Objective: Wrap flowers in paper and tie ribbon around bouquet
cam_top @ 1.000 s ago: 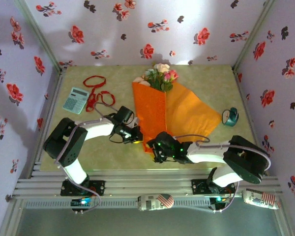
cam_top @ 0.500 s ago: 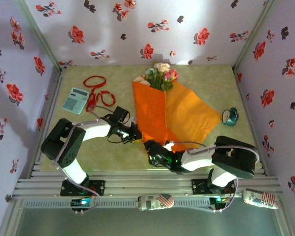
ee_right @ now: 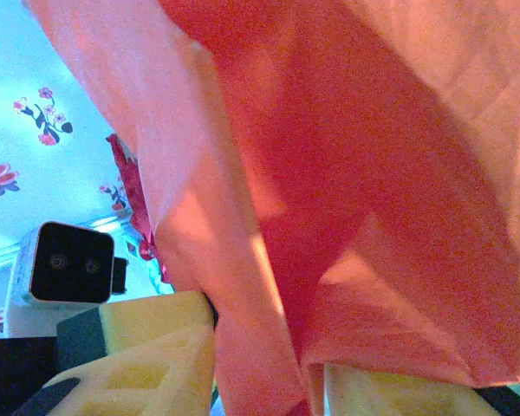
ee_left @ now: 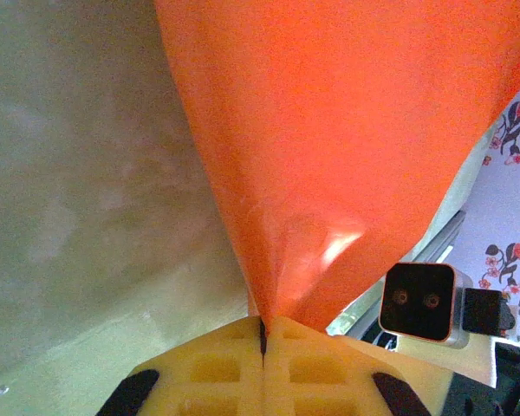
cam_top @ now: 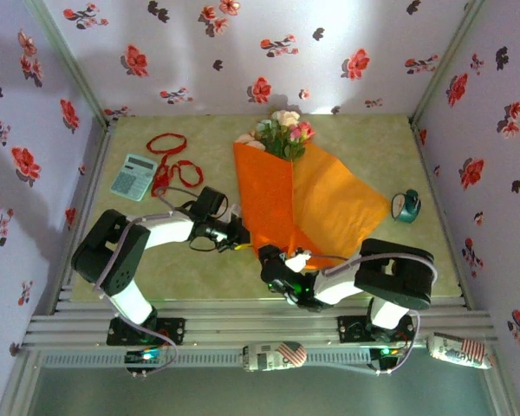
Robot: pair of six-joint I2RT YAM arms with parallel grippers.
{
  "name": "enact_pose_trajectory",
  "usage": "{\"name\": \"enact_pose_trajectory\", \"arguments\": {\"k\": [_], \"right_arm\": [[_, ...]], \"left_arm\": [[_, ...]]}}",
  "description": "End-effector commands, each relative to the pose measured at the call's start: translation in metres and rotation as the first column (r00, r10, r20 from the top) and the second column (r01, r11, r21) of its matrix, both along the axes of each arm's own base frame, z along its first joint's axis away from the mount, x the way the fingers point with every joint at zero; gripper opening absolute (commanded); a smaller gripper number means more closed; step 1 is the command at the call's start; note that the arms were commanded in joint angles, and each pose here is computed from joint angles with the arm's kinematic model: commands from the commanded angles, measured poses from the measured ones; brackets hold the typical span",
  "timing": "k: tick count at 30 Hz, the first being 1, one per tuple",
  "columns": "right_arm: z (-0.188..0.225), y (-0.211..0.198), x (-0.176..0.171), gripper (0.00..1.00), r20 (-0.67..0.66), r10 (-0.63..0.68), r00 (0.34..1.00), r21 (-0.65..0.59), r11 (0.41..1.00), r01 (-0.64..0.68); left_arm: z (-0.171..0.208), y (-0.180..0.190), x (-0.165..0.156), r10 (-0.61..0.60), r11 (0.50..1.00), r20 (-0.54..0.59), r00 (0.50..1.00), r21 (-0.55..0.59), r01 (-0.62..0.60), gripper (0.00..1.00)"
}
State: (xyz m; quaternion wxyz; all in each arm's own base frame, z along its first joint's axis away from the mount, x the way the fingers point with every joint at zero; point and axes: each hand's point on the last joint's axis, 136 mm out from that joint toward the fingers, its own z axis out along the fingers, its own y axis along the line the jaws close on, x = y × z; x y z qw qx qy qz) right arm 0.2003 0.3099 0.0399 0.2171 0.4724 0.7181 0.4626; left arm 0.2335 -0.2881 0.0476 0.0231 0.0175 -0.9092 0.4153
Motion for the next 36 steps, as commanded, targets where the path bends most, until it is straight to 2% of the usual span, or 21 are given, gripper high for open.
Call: {"name": "enact_pose_trajectory", "arguments": {"k": [1, 4, 7, 8, 9, 11, 14, 19, 21, 23, 26, 29, 30, 32, 33, 36], "right_arm": [[-0.003, -0.011, 0.008, 0.29, -0.206, -0.249, 0.946, 0.321, 0.897, 0.305], [-0.006, -0.006, 0.003, 0.14, -0.225, -0.232, 0.946, 0.324, 0.898, 0.297], [-0.005, -0.002, -0.003, 0.05, -0.241, -0.218, 0.946, 0.318, 0.903, 0.289], [-0.005, -0.001, -0.006, 0.03, -0.247, -0.215, 0.945, 0.316, 0.904, 0.288], [-0.004, -0.001, -0.008, 0.01, -0.252, -0.214, 0.944, 0.310, 0.906, 0.288], [-0.003, -0.002, -0.010, 0.00, -0.254, -0.217, 0.943, 0.304, 0.908, 0.290], [-0.002, -0.002, -0.011, 0.00, -0.258, -0.218, 0.941, 0.306, 0.906, 0.294], [-0.004, -0.002, -0.011, 0.00, -0.264, -0.215, 0.940, 0.304, 0.907, 0.293], [-0.005, -0.002, -0.012, 0.00, -0.267, -0.214, 0.939, 0.305, 0.906, 0.293], [-0.006, -0.003, -0.012, 0.00, -0.271, -0.216, 0.938, 0.304, 0.905, 0.297], [-0.008, -0.003, -0.014, 0.00, -0.284, -0.210, 0.936, 0.297, 0.909, 0.294], [-0.012, -0.002, -0.017, 0.00, -0.302, -0.199, 0.932, 0.284, 0.915, 0.287], [-0.013, -0.002, -0.018, 0.00, -0.309, -0.196, 0.931, 0.285, 0.914, 0.287], [-0.016, -0.001, -0.019, 0.00, -0.317, -0.191, 0.929, 0.286, 0.914, 0.286], [-0.016, 0.001, -0.019, 0.00, -0.320, -0.189, 0.928, 0.291, 0.913, 0.286], [-0.018, 0.002, -0.020, 0.00, -0.326, -0.184, 0.927, 0.293, 0.913, 0.284]], "left_arm": [[0.004, 0.002, -0.003, -0.004, 1.000, -0.011, 1.000, -0.025, 0.004, 0.00], [0.003, 0.004, 0.001, 0.006, 1.000, -0.010, 1.000, -0.023, -0.006, 0.00], [0.005, 0.005, 0.009, 0.016, 1.000, 0.003, 1.000, -0.026, -0.016, 0.00], [0.006, 0.006, 0.012, 0.018, 0.999, 0.007, 1.000, -0.027, -0.018, 0.05], [0.006, 0.006, 0.015, 0.020, 0.999, 0.013, 1.000, -0.024, -0.020, 0.15], [0.004, 0.007, 0.023, 0.030, 0.999, 0.024, 0.999, -0.017, -0.030, 0.27], [0.003, 0.005, 0.036, 0.041, 0.999, 0.044, 0.998, -0.019, -0.040, 0.38], [0.000, 0.001, 0.060, 0.052, 0.999, 0.085, 0.995, -0.016, -0.051, 0.40], [-0.003, -0.001, 0.070, 0.050, 0.999, 0.094, 0.994, -0.013, -0.049, 0.38], [-0.008, 0.000, 0.075, 0.035, 0.999, 0.092, 0.995, 0.010, -0.036, 0.32], [-0.011, 0.007, 0.087, 0.052, 0.998, 0.111, 0.992, 0.040, -0.057, 0.01], [-0.011, 0.015, 0.102, 0.095, 0.994, 0.141, 0.985, 0.035, -0.101, 0.00], [-0.009, 0.015, 0.107, 0.111, 0.993, 0.150, 0.982, 0.024, -0.116, 0.03], [-0.010, 0.016, 0.115, 0.138, 0.990, 0.156, 0.978, 0.011, -0.142, 0.25], [-0.011, 0.015, 0.119, 0.149, 0.988, 0.156, 0.976, 0.006, -0.152, 0.30], [-0.014, 0.010, 0.133, 0.169, 0.985, 0.170, 0.971, -0.007, -0.170, 0.33]]}}
